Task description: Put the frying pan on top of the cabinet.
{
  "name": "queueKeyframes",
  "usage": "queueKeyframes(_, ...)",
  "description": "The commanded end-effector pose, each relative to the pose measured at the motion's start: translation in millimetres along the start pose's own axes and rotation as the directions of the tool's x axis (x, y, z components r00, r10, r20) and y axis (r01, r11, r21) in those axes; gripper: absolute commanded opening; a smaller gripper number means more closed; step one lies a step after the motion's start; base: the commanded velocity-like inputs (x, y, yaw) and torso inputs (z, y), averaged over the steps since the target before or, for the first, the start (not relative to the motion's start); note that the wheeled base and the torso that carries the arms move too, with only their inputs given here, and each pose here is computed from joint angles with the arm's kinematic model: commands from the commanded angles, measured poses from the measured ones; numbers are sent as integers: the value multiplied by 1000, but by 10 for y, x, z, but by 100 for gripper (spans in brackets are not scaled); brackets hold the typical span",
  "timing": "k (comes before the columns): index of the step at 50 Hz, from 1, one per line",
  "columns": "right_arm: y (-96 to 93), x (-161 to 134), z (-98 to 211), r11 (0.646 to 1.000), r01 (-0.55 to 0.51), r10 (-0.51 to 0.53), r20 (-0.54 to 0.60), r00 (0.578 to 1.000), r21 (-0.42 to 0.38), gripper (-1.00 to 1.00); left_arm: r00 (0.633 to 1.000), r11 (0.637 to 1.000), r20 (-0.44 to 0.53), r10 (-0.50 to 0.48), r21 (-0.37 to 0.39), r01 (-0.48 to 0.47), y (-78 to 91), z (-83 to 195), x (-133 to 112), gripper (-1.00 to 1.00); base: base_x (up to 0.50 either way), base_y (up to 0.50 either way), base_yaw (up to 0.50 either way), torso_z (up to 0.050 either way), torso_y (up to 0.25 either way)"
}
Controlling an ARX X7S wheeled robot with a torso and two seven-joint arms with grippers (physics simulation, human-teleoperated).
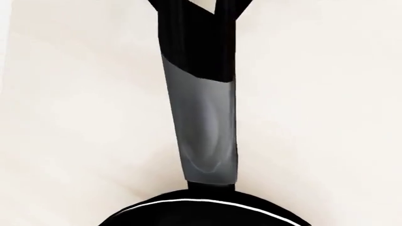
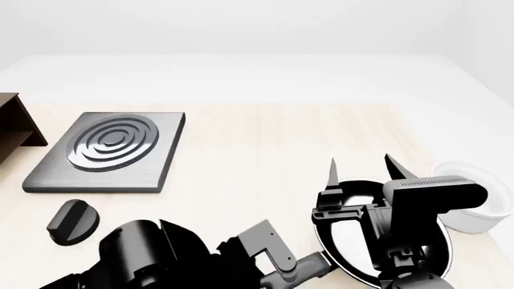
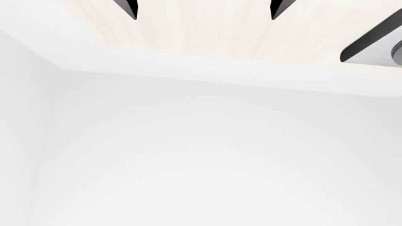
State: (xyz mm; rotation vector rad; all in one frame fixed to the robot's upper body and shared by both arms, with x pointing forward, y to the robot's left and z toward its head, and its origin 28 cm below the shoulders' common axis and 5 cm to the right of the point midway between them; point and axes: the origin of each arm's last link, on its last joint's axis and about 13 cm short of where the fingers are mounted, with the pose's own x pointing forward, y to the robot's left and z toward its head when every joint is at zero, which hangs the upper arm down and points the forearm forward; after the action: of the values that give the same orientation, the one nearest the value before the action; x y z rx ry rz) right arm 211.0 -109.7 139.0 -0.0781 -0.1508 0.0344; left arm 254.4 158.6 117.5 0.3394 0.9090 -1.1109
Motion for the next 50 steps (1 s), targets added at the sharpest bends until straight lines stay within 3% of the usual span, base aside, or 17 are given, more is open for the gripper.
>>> queueKeyframes(1, 5, 7, -7, 1000, -5, 5, 1, 1000, 3, 100, 1000, 1000, -21, 23, 8, -23, 36, -11, 34, -100, 0, 0, 0, 0, 0)
queueKeyframes(11, 4, 9, -1, 1000, -6, 6, 3, 1000, 2, 100, 999, 999, 13, 51, 6, -51, 48, -14, -42, -100, 0, 0, 0, 0, 0)
queueKeyframes(18, -3, 0, 14, 1000, -3, 3, 8, 1000, -2, 100, 977, 979, 71, 199, -67, -194, 110, -59, -240, -100, 0, 0, 0, 0, 0)
queueKeyframes(25, 3, 3, 24, 1000, -6, 6, 11, 1000, -5, 100, 906, 915, 176, 384, -206, -348, 291, -153, -669, -100, 0, 0, 1, 0, 1)
queueKeyframes(37, 15, 6, 52, 1000, -10, 10, 15, 1000, -13, 100, 807, 810, 219, 549, -376, -449, 527, -274, -1028, -100, 0, 0, 0, 0, 2)
queueKeyframes(43, 27, 15, 69, 1000, -14, 15, 19, 1000, -15, 100, 747, 752, 232, 623, -440, -491, 618, -200, -1137, -100, 0, 0, 0, 0, 2)
queueKeyframes(47, 26, 14, 73, 1000, -12, 12, 19, 1000, -17, 100, 672, 701, 279, 686, -500, -509, 640, -50, -1302, -100, 0, 0, 0, 0, 3)
queueKeyframes(50, 26, 14, 76, 1000, -13, 13, 19, 1000, -16, 100, 635, 673, 297, 713, -545, -500, 650, 73, -1447, -100, 0, 0, 0, 0, 4)
